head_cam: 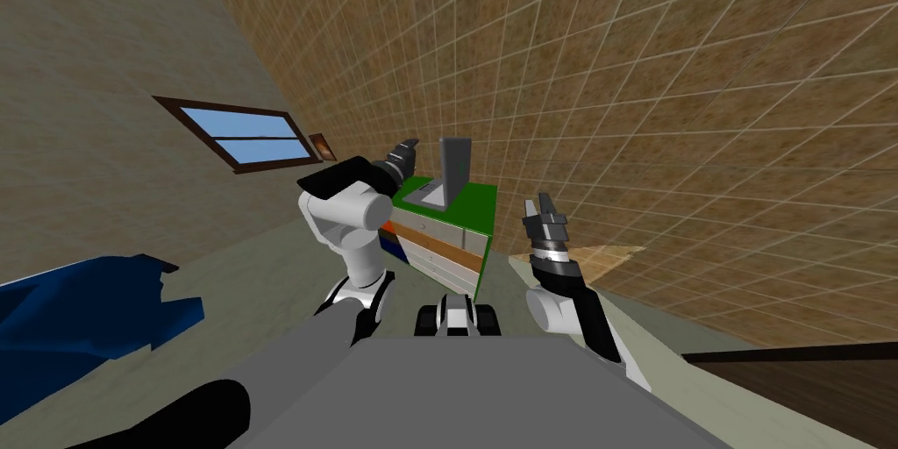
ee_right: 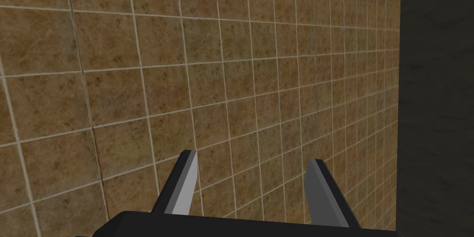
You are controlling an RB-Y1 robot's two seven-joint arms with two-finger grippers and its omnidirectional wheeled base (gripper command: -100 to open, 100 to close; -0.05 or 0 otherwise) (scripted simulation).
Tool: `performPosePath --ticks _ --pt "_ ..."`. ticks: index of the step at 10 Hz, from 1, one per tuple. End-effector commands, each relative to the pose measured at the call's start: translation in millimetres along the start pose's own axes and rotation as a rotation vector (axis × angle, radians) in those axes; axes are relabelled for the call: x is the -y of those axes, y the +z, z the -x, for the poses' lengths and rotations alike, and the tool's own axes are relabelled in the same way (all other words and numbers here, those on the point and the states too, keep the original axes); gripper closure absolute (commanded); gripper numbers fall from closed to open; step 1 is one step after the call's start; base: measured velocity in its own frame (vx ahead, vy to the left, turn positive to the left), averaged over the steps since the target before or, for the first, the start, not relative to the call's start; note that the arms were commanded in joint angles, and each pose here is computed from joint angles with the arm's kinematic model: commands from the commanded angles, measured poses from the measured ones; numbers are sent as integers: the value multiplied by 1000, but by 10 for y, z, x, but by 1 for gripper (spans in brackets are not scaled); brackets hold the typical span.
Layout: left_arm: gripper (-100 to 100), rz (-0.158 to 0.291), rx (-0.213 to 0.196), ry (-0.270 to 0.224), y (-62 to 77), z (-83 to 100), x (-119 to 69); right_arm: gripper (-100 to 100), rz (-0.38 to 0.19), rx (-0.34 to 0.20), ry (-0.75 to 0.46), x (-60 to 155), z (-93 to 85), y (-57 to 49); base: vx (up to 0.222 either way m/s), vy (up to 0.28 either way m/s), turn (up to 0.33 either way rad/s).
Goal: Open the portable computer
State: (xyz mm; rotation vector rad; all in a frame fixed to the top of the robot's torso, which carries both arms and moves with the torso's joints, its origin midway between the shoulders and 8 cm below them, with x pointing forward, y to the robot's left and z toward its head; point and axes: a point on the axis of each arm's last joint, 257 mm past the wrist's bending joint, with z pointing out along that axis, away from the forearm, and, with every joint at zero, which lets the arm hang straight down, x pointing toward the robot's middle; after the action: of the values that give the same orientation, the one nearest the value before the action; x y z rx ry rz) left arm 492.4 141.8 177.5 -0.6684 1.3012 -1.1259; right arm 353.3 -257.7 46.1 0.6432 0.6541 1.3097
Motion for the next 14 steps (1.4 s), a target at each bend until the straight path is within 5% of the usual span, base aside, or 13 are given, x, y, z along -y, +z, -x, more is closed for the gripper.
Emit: performPosePath --ticks 1,14 --pt "-100 23 -25 13 43 -63 97 0 0 0 0 0 0 0 30 20 -114" --pt "-100 155 -112 70 93 -247 376 0 0 0 0 0 0 0 27 10 -71"
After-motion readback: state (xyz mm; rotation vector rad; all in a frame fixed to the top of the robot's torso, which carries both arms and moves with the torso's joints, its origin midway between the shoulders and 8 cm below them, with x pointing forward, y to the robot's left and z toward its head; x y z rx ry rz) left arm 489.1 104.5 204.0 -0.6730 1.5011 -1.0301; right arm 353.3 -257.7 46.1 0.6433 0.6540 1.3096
